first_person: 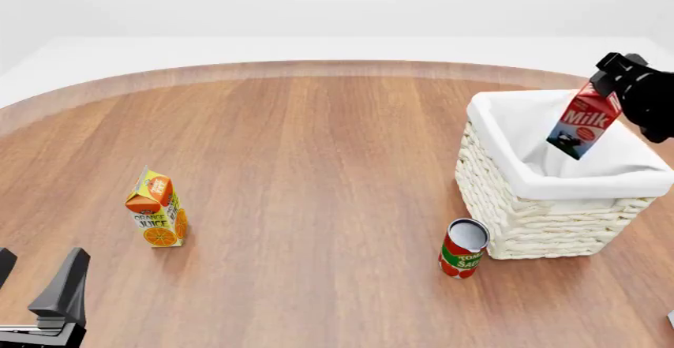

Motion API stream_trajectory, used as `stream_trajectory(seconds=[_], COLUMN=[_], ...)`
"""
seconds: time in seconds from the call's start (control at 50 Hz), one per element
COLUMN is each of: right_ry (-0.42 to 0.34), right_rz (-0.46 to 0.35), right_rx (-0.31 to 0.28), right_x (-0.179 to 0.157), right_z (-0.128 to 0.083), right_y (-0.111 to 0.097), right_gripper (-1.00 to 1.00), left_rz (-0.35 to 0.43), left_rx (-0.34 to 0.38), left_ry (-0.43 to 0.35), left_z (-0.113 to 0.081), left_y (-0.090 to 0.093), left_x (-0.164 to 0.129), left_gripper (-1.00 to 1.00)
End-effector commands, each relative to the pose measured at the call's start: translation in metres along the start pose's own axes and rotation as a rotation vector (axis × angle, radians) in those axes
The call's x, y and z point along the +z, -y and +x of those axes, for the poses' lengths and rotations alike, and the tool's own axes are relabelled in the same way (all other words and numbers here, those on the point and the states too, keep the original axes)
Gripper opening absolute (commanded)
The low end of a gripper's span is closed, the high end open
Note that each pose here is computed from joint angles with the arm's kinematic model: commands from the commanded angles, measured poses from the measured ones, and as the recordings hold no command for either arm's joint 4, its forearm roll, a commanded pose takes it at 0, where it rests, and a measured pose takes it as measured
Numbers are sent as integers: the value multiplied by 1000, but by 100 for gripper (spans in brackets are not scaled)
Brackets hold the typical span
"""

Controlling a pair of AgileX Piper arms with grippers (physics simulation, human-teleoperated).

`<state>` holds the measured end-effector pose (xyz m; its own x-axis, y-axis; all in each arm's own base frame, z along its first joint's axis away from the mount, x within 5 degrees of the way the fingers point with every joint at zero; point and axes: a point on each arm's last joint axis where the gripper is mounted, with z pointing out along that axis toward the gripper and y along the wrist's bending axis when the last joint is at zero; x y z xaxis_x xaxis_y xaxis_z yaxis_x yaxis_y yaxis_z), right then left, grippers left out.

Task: Pick the milk and place it in the basket.

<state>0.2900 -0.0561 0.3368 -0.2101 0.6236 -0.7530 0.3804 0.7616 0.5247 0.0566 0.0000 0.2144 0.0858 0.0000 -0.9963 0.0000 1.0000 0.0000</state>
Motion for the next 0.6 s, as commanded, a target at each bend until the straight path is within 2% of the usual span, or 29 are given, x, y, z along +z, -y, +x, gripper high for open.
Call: stream_trajectory(seconds=[0.02, 0.6], right_ry=[21, 7], right_rz=[-17, -5], right_rx=[23, 26], right_x=[0, 16], right_z=[-4, 4], right_y=[-3, 3], right_gripper=[-100, -100], left_rz=[0, 0], left_rx=[0, 0], left_ry=[0, 0], left_z=[0, 0], left_y=[0, 0], left_x=[0, 0], left_gripper=[100, 100])
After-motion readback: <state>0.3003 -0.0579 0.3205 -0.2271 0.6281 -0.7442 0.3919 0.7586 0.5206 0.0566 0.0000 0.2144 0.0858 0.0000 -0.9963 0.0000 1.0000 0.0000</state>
